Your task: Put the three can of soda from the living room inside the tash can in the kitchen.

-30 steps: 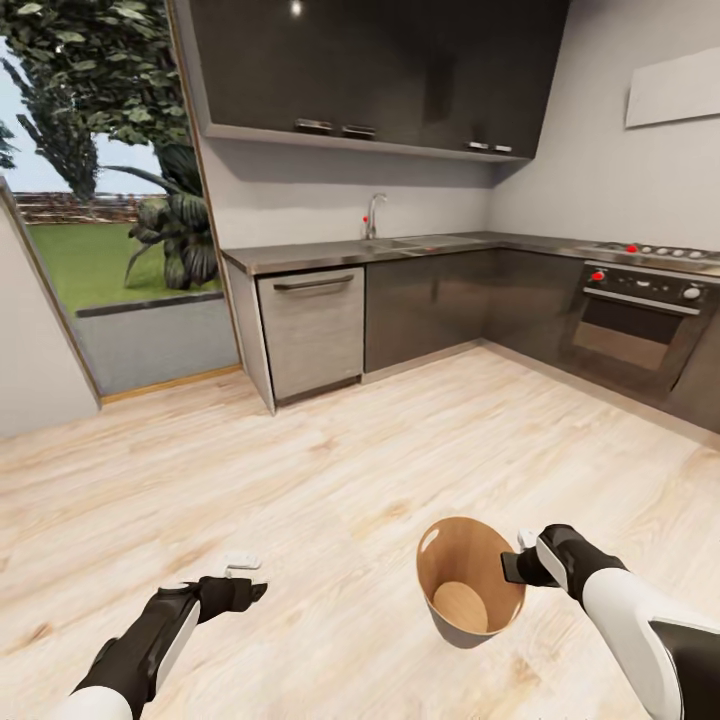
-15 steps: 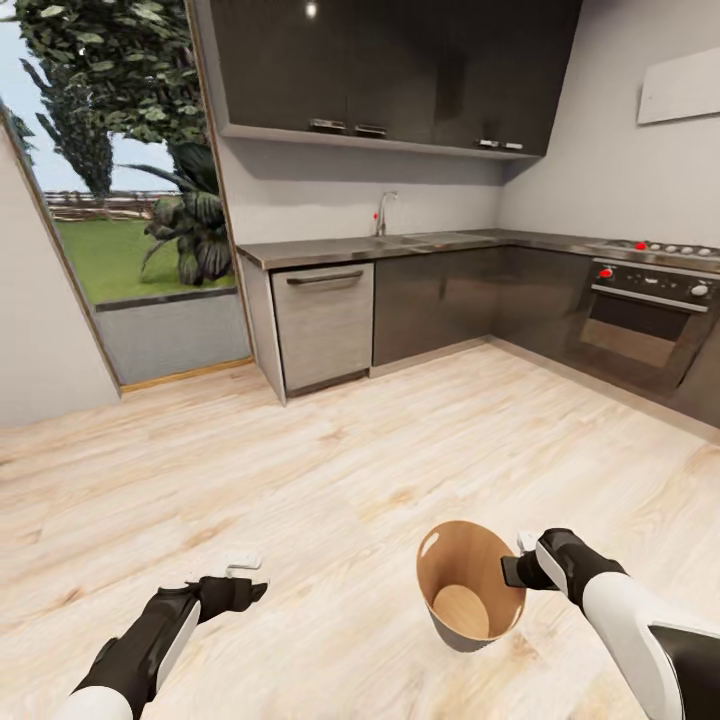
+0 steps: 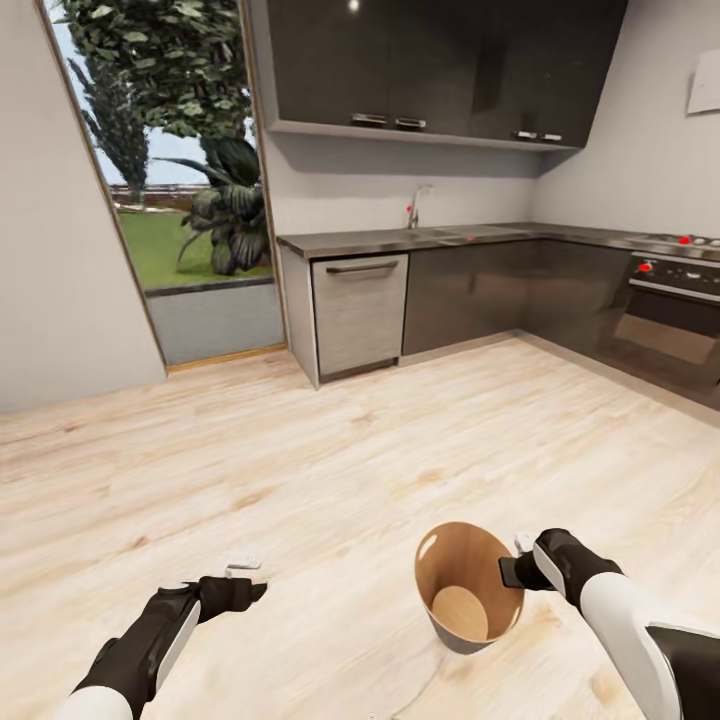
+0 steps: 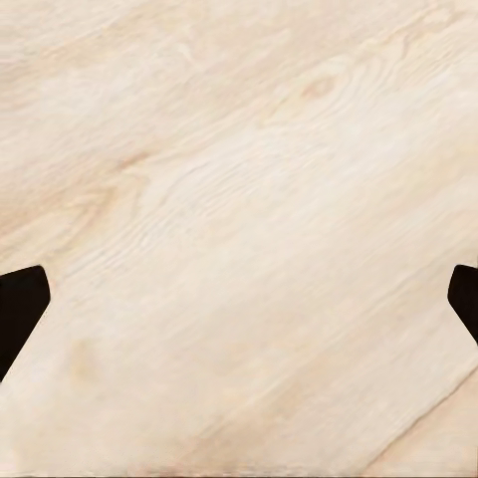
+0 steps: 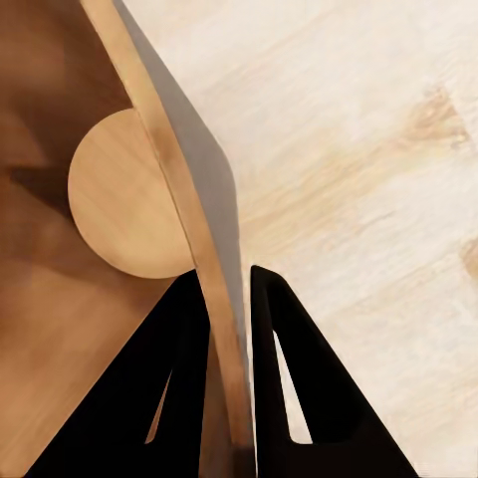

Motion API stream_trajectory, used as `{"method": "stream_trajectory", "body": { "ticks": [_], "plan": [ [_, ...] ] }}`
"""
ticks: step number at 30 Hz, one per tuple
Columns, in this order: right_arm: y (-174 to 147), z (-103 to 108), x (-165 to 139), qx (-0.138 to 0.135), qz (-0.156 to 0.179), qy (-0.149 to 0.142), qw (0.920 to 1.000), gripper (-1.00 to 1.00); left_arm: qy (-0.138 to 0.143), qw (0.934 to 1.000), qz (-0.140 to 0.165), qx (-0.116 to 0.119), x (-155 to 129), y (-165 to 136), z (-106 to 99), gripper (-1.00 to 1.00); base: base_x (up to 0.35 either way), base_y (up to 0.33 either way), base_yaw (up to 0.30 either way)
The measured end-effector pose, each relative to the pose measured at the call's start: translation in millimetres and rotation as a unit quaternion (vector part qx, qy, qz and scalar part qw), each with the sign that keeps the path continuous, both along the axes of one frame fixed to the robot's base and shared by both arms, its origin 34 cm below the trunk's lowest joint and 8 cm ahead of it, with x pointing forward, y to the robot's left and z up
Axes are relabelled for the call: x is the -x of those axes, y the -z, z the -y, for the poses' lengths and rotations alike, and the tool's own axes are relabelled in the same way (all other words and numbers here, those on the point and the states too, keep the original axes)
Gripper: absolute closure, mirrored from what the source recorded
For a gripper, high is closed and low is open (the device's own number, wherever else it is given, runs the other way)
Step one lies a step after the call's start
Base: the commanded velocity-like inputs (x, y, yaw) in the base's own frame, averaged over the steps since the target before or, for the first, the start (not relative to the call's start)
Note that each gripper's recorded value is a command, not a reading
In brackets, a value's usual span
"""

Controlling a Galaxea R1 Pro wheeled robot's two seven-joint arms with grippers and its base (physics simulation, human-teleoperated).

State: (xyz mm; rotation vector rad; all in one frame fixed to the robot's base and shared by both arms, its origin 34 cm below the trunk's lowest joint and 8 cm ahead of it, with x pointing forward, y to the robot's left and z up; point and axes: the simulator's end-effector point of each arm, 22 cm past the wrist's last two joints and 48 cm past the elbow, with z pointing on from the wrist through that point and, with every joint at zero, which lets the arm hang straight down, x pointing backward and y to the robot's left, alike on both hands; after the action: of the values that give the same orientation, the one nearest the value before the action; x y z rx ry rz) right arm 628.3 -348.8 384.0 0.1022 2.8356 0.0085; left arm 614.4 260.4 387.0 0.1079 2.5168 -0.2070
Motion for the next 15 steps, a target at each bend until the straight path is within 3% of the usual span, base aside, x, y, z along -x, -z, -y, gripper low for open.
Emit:
{"method": "stream_trajectory", "body": {
  "ticks": [9, 12, 15],
  "plan": [
    [4.1, -2.4, 0.4, -0.003, -0.002, 0.001, 1.0000, 1.00, 0.000, 1.0000, -0.005, 0.000, 1.9, 4.6, 0.2, -1.00, -0.044, 0.302, 0.116],
    [4.9, -3.6, 1.0, -0.007, -0.002, 0.003, 1.0000, 1.00, 0.000, 1.0000, 0.001, 0.001, -0.2, 3.1, 0.4, -1.00, -0.002, 0.158, 0.010],
    [7.3, -2.5, 4.2, -0.002, -0.006, -0.001, 1.0000, 1.00, 0.003, 0.9997, 0.025, 0.000, -8.5, -3.1, 0.7, -1.00, 0.000, 0.037, 0.002]
  ]
}}
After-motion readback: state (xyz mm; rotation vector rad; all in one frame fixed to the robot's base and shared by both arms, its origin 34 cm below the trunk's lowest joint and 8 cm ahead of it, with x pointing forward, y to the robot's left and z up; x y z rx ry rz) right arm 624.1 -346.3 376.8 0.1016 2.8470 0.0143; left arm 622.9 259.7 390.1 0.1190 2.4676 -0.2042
